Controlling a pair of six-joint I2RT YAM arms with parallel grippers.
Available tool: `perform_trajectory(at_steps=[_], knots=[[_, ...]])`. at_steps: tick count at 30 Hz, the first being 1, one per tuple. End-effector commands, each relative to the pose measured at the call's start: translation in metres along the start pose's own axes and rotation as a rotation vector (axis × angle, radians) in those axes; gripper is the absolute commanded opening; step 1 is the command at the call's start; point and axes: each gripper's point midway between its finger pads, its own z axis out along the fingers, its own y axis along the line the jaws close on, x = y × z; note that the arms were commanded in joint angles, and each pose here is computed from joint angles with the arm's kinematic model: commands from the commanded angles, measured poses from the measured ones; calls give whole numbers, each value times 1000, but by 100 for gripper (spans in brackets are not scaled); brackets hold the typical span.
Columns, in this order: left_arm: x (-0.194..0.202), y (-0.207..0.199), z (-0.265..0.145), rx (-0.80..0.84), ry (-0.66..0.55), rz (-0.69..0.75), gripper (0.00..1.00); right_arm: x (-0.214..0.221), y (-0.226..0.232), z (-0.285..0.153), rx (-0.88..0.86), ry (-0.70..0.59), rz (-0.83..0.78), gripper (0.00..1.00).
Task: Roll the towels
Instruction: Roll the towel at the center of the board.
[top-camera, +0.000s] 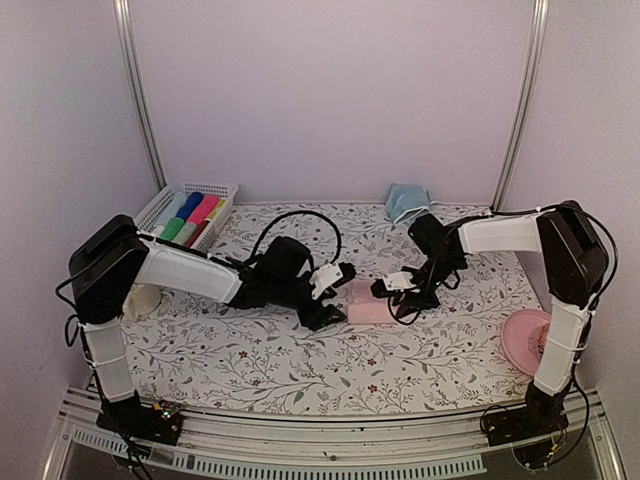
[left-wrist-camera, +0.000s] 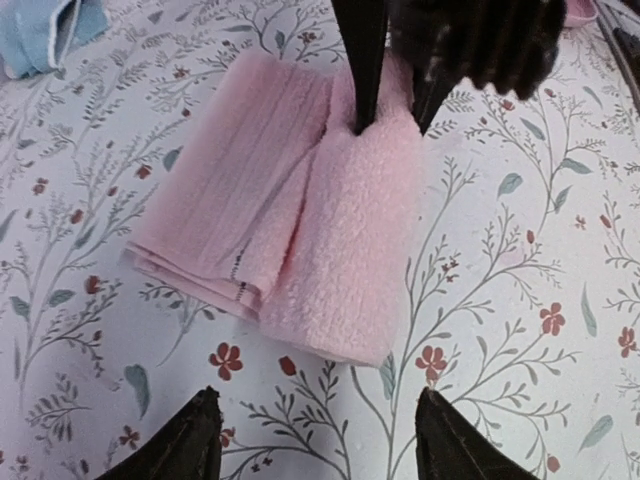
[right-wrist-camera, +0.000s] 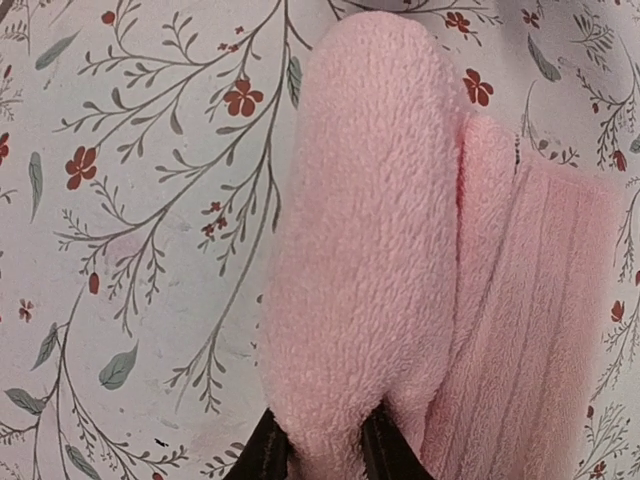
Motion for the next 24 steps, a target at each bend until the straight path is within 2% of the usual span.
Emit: perform_trajectory(at_steps=[1, 10, 15, 18, 24], knots=[[-37, 2, -22, -157, -140, 169, 67, -1, 42, 9, -228, -24, 81, 15], [-40, -43, 1, -160, -138, 382, 68, -2, 56, 7, -341, -58, 118, 15], [-42, -55, 13, -137, -132, 418, 68, 9, 51, 8, -351, -48, 179, 15], [-28, -57, 29, -129, -94, 427, 68, 15, 49, 7, -358, -43, 211, 16], [-24, -56, 40, -141, -77, 445, 68, 17, 47, 8, -355, -40, 222, 16]])
